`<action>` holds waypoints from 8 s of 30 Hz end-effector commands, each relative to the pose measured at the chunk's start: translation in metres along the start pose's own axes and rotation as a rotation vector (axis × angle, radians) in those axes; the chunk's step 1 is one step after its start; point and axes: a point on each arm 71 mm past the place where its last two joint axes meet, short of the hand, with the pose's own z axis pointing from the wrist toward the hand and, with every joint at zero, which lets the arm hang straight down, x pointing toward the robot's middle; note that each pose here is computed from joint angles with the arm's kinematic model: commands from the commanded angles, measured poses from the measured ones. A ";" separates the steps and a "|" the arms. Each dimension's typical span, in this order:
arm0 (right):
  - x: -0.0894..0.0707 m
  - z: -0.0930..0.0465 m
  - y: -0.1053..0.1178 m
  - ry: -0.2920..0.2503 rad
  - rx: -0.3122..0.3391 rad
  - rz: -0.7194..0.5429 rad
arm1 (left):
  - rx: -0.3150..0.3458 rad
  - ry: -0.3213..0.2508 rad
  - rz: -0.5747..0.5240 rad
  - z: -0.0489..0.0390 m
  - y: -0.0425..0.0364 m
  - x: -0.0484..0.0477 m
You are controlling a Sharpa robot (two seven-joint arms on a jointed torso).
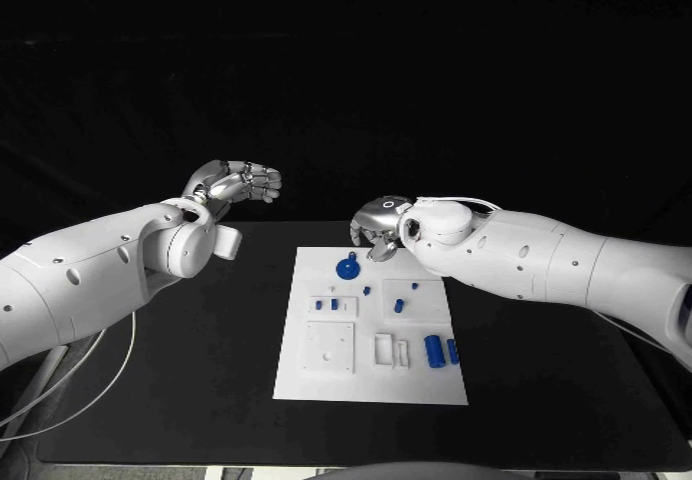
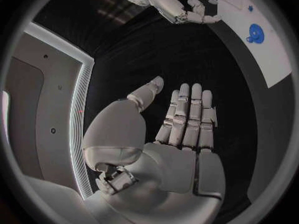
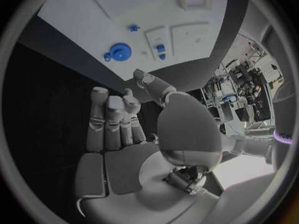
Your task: Assemble the parts on the task board
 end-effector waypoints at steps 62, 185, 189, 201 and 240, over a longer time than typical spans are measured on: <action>0.090 0.012 0.005 0.141 -0.017 -0.080 | 0.015 0.094 -0.029 -0.0064 -0.0072 0.0264; 0.100 0.004 -0.003 0.124 0.056 -0.072 | -0.019 0.103 -0.001 -0.0099 -0.0049 0.0232; 0.101 0.004 -0.005 0.135 0.069 -0.094 | -0.020 0.102 -0.001 -0.0102 -0.0048 0.0229; 0.103 0.004 -0.009 0.140 0.099 -0.129 | -0.021 0.109 0.002 -0.0109 -0.0051 0.0243; 0.024 -0.012 0.000 -0.176 0.130 0.064 | -0.310 0.076 0.105 -0.0109 0.0244 0.0173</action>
